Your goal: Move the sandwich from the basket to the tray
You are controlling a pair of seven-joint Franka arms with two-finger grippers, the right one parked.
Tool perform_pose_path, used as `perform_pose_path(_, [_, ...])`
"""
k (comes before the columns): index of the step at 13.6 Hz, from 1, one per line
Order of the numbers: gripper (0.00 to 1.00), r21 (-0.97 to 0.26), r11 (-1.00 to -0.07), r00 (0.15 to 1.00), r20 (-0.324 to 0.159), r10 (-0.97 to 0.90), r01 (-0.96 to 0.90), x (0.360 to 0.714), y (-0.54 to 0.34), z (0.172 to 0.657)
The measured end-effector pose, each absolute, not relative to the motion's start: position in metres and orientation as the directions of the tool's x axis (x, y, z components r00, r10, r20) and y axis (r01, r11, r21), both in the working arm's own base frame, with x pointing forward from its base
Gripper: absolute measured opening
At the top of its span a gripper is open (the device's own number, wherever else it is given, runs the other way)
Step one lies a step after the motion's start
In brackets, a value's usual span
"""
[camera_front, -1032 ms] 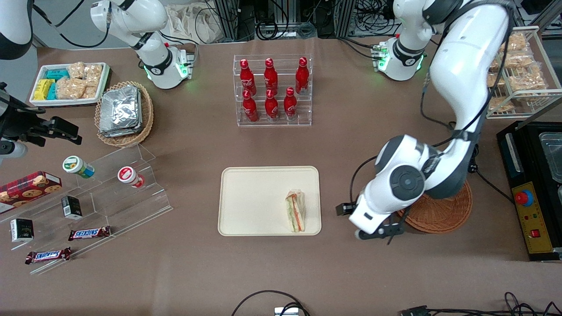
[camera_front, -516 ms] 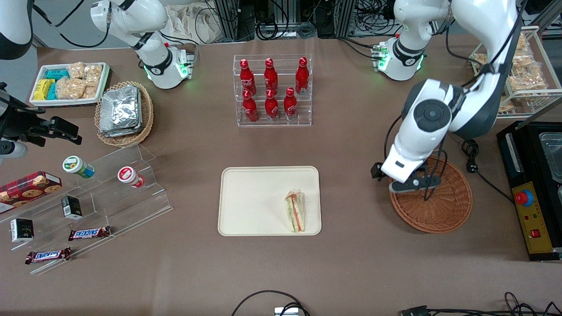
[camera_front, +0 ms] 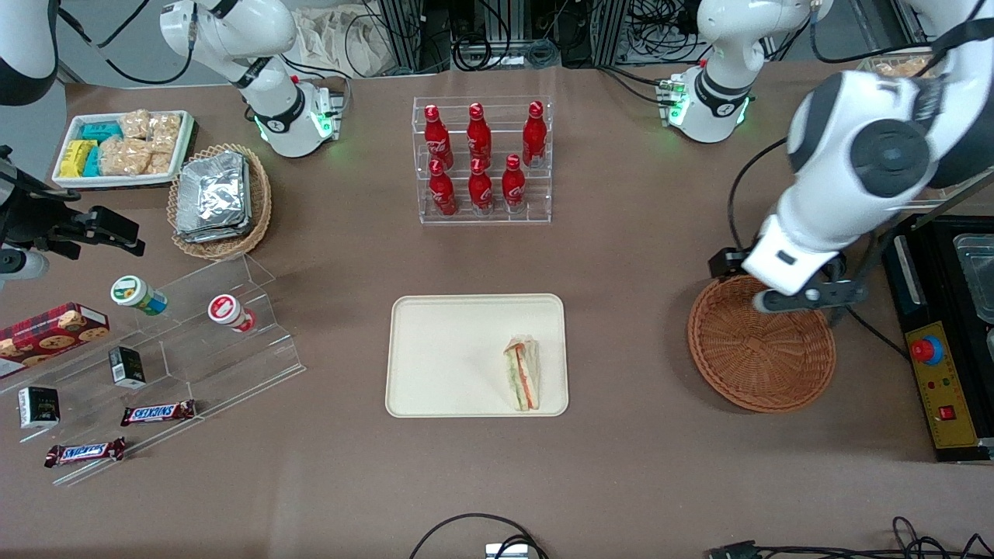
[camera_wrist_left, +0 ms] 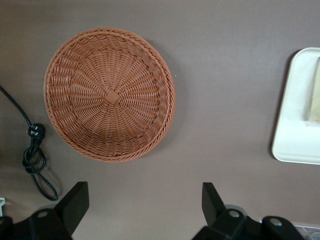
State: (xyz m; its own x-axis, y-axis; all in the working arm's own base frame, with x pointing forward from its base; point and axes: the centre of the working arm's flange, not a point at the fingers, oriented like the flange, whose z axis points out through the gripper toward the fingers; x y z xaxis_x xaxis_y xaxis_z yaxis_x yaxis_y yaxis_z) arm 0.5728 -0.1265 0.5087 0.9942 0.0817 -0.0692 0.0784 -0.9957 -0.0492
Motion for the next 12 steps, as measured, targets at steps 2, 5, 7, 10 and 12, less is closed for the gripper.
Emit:
perform_pose_path(2, [1.0,-0.04,-0.996,0.994,-0.069,0.082,0.079,0.574,-0.12,0.513])
perform_pose_path(5, [1.0,-0.039,-0.995,0.994,-0.069,0.089,0.086,0.575,-0.116,0.514])
perform_pose_path(7, [1.0,-0.043,-0.992,0.99,-0.077,0.118,0.115,0.577,-0.099,0.522])
perform_pose_path(10, [1.0,-0.057,-0.991,0.988,-0.082,0.128,0.123,0.581,-0.062,0.532])
perform_pose_path(12, [1.0,-0.02,-0.994,0.99,-0.09,0.106,0.105,0.583,-0.043,0.532])
